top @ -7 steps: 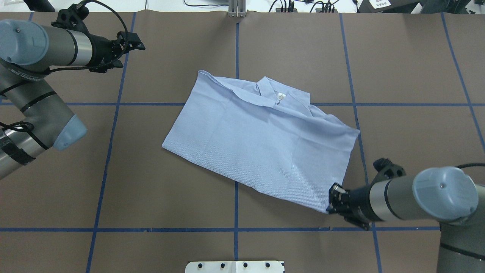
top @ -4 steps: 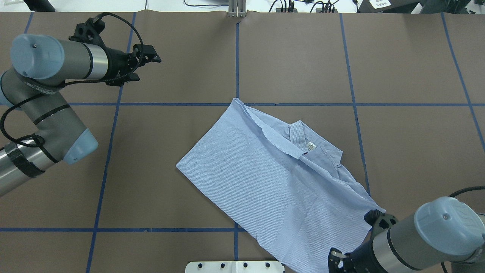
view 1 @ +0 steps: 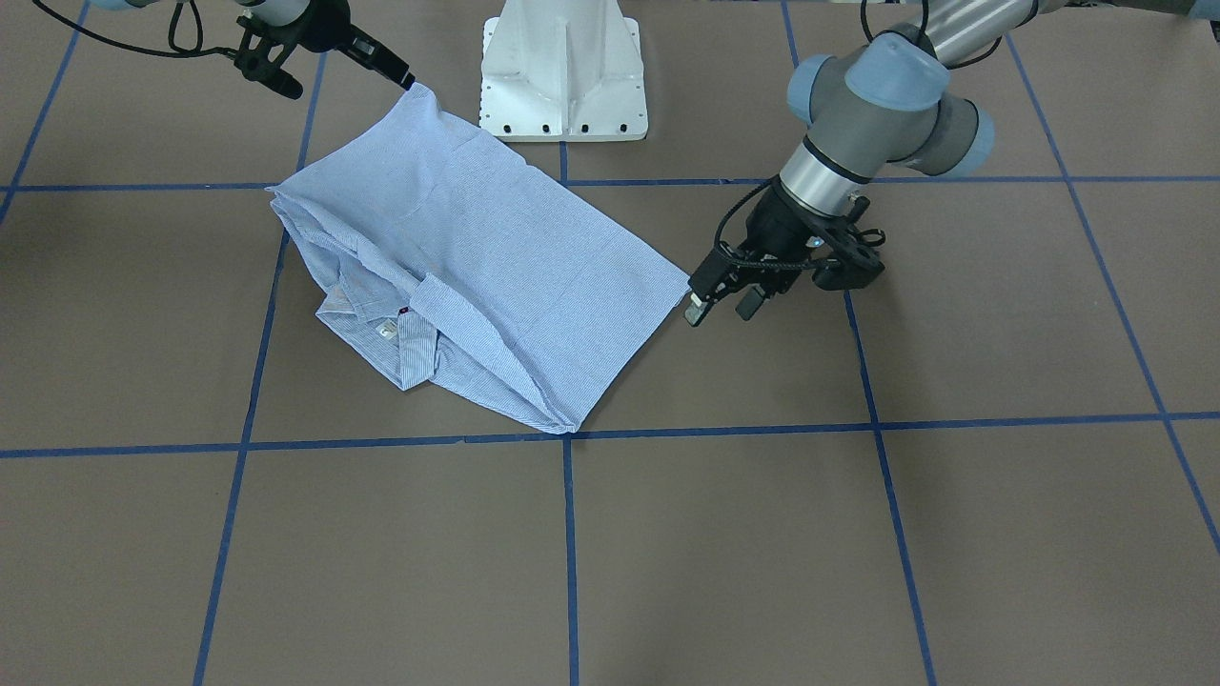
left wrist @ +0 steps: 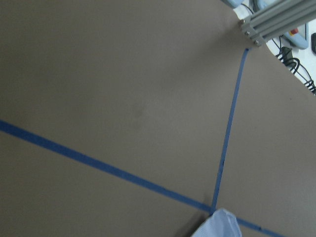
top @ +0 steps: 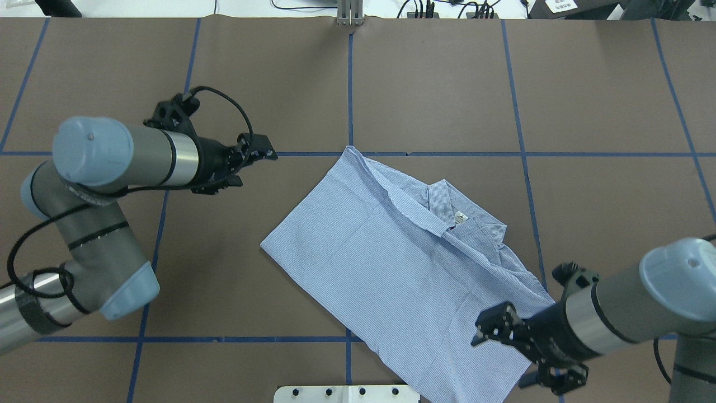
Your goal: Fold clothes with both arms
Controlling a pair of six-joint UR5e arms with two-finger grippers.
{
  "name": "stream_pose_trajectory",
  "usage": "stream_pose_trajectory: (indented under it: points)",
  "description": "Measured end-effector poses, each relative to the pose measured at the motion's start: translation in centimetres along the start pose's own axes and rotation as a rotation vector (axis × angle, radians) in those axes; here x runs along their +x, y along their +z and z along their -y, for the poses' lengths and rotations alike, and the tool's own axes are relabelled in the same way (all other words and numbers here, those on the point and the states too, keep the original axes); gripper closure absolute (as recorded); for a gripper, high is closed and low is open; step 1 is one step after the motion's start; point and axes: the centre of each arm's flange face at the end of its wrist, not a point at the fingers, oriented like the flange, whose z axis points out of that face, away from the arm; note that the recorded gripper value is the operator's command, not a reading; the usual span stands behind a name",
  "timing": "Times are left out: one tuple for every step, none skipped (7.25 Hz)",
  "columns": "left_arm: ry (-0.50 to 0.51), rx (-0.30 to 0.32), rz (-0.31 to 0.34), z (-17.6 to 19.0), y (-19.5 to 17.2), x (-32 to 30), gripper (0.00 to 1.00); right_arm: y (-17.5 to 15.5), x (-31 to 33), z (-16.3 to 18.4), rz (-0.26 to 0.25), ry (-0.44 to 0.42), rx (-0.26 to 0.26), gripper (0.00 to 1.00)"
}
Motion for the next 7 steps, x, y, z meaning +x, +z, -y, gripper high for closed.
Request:
stream_pose_trajectory:
  points:
    - [-0.014,-0.011,0.042,-3.6,1.3,-1.1,0.02,-1.4,-3.7,3.1,0.081,0.020,0.055,0.00]
    - [-0.016,-0.023,0.081,-6.4,2.9,-2.3,0.07,-2.3,-6.8,5.5,0.135,0.026,0.096,0.00]
    - [-0.013,-0.029,0.109,-7.5,4.1,-3.1,0.10,-2.7,-8.6,6.7,0.161,0.020,0.117,0.00]
    - [-0.010,-0.030,0.129,-7.9,5.1,-3.7,0.18,-3.0,-9.3,7.2,0.171,0.017,0.126,0.00]
    - [-0.009,-0.028,0.143,-7.9,5.8,-4.2,0.27,-3.0,-9.5,7.4,0.172,0.016,0.128,0.00]
    - [-0.009,-0.025,0.154,-7.8,6.3,-4.6,0.40,-3.0,-9.5,7.4,0.171,0.016,0.128,0.00]
    - [-0.010,-0.024,0.161,-7.8,6.4,-4.9,0.48,-3.0,-9.5,7.4,0.171,0.016,0.128,0.00]
